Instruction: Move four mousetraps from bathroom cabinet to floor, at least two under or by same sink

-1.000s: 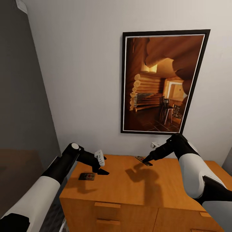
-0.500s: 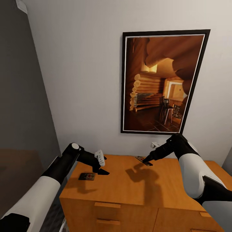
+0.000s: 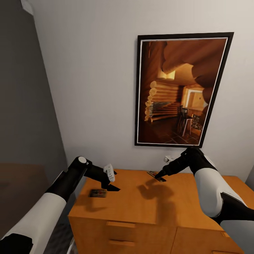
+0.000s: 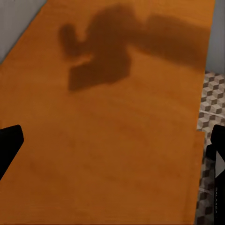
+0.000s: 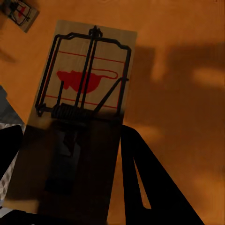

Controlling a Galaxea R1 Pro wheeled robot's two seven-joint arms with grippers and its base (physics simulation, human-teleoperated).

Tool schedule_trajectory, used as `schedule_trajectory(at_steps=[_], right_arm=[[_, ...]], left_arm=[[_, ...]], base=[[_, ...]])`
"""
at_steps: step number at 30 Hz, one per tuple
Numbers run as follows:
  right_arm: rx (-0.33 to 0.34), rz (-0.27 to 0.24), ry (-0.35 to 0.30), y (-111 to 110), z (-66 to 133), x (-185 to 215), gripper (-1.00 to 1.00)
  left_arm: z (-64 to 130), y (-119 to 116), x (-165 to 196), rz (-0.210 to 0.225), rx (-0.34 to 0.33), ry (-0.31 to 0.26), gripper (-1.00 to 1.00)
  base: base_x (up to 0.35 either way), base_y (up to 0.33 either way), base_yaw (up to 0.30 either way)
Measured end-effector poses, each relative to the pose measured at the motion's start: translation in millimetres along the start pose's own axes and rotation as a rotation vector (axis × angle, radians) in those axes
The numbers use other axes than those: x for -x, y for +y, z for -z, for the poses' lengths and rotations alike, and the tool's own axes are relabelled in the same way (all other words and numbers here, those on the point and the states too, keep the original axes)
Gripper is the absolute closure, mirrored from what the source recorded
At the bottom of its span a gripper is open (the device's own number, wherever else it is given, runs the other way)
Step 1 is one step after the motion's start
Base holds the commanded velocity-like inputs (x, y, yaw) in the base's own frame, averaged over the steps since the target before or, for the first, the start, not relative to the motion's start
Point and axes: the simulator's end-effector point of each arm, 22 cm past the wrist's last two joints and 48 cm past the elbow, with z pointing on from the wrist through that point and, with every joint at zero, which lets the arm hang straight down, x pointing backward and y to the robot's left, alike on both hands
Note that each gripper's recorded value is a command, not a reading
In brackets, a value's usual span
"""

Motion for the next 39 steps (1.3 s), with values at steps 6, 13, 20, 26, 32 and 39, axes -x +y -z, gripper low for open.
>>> schedule_trajectory(at_steps=[6,13,20,26,32,39], right_arm=[[0.003,0.001,0.002,1.4,-1.3,0.1,1.00],[0.005,0.003,0.003,3.0,-2.5,0.7,1.00],[0.011,0.002,0.007,4.5,-4.6,-0.4,1.00],[0.017,0.003,0.011,6.7,-7.0,-0.7,1.00],[0.021,0.004,0.014,8.5,-9.0,-0.9,1.00],[0.022,0.005,0.017,9.2,-10.1,-1.2,1.00]], left_arm=[[-0.5,-0.3,0.2,-0.001,0.000,0.001,-1.00],[-0.1,0.3,-0.2,-0.001,0.002,0.002,-1.00],[-0.6,-0.1,0.4,0.000,0.001,0.000,-1.00],[0.0,0.5,-0.4,0.002,0.002,0.001,-1.00],[0.3,0.9,-0.6,0.002,0.004,0.002,-1.00],[0.0,8.9,-0.1,0.001,0.041,0.001,-1.00]], base=[[0.000,0.059,0.000],[0.000,0.006,0.000],[-0.111,0.081,0.000],[-0.070,0.194,0.000],[-0.009,0.037,0.000],[-0.001,0.004,0.000]])
